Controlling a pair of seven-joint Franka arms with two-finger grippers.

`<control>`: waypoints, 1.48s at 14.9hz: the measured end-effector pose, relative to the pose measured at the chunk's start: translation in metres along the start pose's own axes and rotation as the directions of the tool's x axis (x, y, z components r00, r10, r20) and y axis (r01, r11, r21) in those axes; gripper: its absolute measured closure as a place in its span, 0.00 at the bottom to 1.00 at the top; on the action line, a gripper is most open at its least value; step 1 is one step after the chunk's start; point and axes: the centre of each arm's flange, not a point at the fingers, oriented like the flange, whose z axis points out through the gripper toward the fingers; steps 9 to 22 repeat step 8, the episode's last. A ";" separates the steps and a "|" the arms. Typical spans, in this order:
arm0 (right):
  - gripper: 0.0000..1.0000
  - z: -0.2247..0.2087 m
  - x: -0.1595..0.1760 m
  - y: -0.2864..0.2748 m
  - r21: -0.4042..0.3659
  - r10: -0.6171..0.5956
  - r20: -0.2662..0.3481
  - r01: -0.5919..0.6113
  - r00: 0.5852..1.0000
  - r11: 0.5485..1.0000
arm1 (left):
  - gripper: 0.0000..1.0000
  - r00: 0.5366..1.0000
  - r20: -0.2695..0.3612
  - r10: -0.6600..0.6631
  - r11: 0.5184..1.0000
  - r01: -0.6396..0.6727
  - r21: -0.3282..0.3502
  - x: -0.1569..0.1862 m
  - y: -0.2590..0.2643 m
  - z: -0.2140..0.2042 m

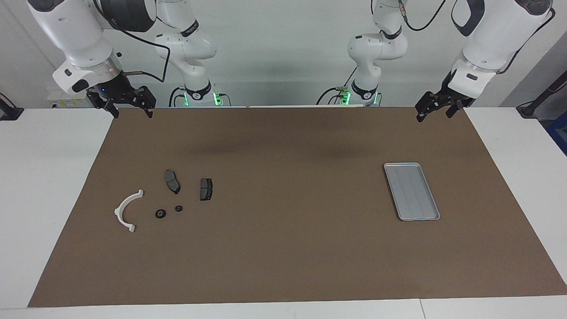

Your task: Place bearing gear from tray to pile

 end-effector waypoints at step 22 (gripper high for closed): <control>0.00 -0.001 -0.001 0.000 0.000 -0.001 -0.002 0.001 1.000 1.000 | 0.00 1.000 -0.004 -0.004 1.000 0.004 -0.001 0.001 -0.003 0.000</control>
